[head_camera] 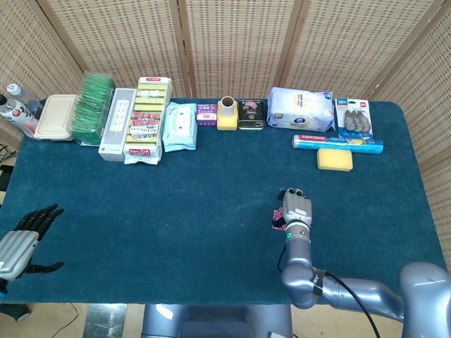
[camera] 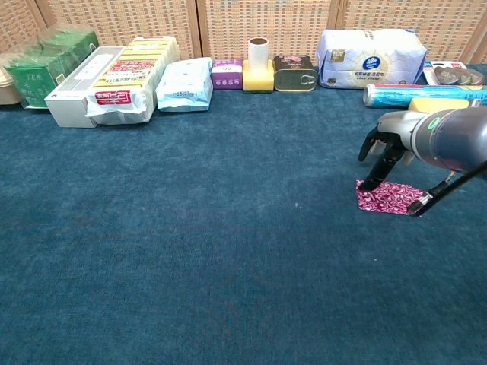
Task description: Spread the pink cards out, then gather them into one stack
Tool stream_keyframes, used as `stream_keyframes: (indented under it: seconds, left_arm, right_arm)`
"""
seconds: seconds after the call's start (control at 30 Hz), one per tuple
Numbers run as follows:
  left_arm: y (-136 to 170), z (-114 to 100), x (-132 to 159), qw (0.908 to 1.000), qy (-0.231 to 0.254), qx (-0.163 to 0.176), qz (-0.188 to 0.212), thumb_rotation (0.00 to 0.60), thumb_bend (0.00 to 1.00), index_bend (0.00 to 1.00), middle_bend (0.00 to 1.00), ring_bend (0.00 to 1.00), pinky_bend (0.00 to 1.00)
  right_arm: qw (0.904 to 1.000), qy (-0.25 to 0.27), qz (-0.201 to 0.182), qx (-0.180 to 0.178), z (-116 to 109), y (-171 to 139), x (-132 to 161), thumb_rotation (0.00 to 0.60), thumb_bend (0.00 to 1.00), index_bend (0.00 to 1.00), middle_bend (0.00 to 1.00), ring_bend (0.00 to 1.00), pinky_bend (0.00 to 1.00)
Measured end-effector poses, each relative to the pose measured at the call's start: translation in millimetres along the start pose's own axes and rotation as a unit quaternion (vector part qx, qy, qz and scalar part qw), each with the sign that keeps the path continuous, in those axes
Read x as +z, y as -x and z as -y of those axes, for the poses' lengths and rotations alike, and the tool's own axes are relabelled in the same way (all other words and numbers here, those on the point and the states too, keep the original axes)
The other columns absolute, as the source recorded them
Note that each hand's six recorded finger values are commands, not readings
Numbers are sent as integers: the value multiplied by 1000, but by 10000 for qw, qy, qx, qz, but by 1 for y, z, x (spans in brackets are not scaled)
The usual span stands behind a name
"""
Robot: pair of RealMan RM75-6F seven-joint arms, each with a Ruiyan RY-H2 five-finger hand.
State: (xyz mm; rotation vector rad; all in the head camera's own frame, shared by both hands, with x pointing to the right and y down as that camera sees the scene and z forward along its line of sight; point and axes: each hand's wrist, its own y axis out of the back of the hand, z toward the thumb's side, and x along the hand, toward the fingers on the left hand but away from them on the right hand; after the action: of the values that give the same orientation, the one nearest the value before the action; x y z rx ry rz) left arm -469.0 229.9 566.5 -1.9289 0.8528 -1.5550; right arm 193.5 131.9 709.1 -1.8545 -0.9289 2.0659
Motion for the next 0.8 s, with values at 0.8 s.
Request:
stream_keyframes:
  seconds: [0.8]
  left_arm:
    - [-2, -1, -1, 10000, 11, 15, -47, 600, 33, 0, 0, 0, 35]
  right_arm:
    - [9990, -85, -240, -376, 3, 12, -9, 600, 287, 190, 127, 86, 183]
